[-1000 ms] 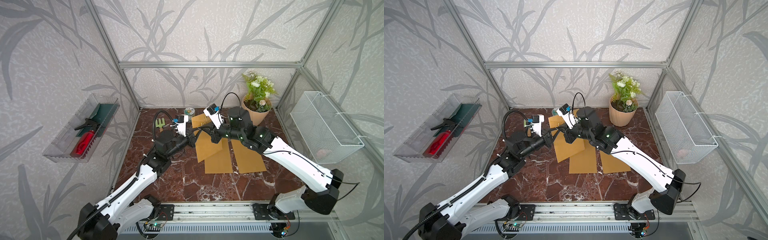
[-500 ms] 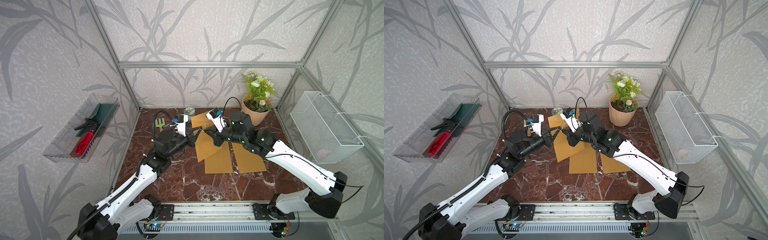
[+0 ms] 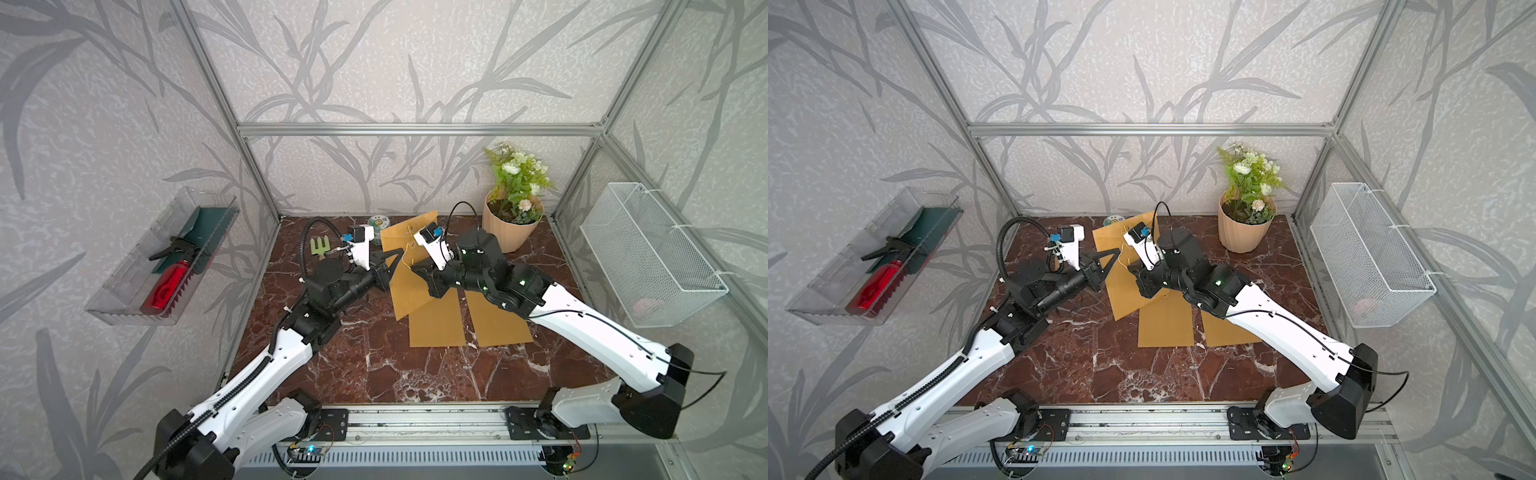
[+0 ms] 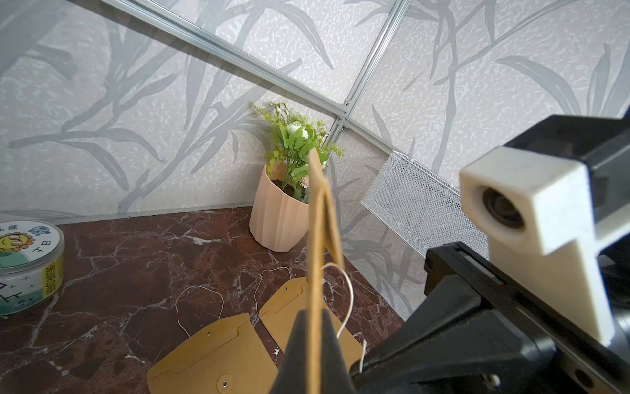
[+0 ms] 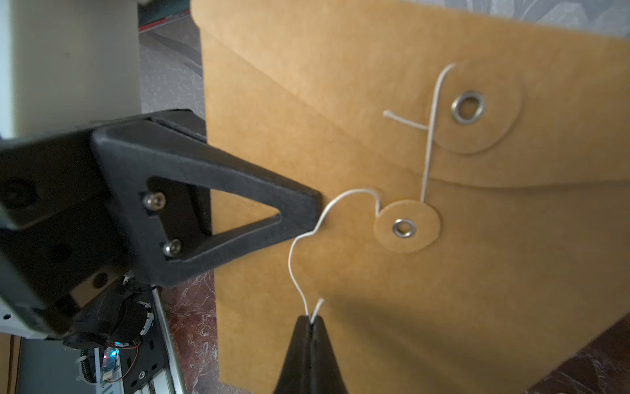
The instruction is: Open the file bag
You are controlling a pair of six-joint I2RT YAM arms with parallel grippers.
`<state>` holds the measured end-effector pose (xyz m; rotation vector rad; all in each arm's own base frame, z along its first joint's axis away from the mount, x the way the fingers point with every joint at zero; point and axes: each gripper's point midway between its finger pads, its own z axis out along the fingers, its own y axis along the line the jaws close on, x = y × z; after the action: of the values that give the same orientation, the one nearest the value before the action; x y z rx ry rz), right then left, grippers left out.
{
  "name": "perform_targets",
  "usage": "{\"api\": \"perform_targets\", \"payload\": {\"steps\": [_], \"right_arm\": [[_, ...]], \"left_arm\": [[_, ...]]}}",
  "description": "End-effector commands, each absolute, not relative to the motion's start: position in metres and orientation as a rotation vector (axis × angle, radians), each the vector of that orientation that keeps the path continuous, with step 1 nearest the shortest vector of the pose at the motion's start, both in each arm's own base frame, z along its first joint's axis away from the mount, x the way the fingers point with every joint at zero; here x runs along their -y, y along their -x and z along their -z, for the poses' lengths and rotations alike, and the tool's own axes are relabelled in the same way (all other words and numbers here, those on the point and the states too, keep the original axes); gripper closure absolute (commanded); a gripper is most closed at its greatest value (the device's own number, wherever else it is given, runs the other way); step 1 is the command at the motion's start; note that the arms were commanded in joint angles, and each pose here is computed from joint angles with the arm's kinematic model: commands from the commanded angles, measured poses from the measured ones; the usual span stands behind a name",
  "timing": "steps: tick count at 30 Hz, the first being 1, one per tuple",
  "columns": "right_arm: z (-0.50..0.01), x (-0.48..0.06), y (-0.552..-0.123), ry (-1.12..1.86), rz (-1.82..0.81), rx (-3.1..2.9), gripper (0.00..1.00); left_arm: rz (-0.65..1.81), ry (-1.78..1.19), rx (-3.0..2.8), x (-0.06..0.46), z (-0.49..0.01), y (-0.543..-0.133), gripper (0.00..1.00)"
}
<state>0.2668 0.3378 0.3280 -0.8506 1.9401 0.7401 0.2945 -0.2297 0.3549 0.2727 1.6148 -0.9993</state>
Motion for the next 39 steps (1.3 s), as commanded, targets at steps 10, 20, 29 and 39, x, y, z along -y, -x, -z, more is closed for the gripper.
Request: {"api": "perform_targets", "payload": {"steps": [10, 20, 29, 39], "right_arm": [[-0.329, -0.325, -0.27, 0.801, -0.73, -1.943, 1.0], [-0.318, -0.31, -0.277, 0.77, -0.699, -1.983, 1.0], [-0.312, -0.298, -0.284, 0.741, -0.678, -2.008, 1.0], [-0.309, -0.289, -0.29, 0.724, -0.651, -2.022, 1.0]], "left_arm": [[0.979, -0.273, -1.51, 0.221, -0.391, -0.291, 1.0], [0.971, -0.273, -1.505, 0.22, -0.393, -0.291, 1.0], [0.967, -0.27, -1.498, 0.217, -0.395, -0.289, 1.0], [0.963, -0.271, -1.495, 0.215, -0.397, -0.287, 1.0]]}}
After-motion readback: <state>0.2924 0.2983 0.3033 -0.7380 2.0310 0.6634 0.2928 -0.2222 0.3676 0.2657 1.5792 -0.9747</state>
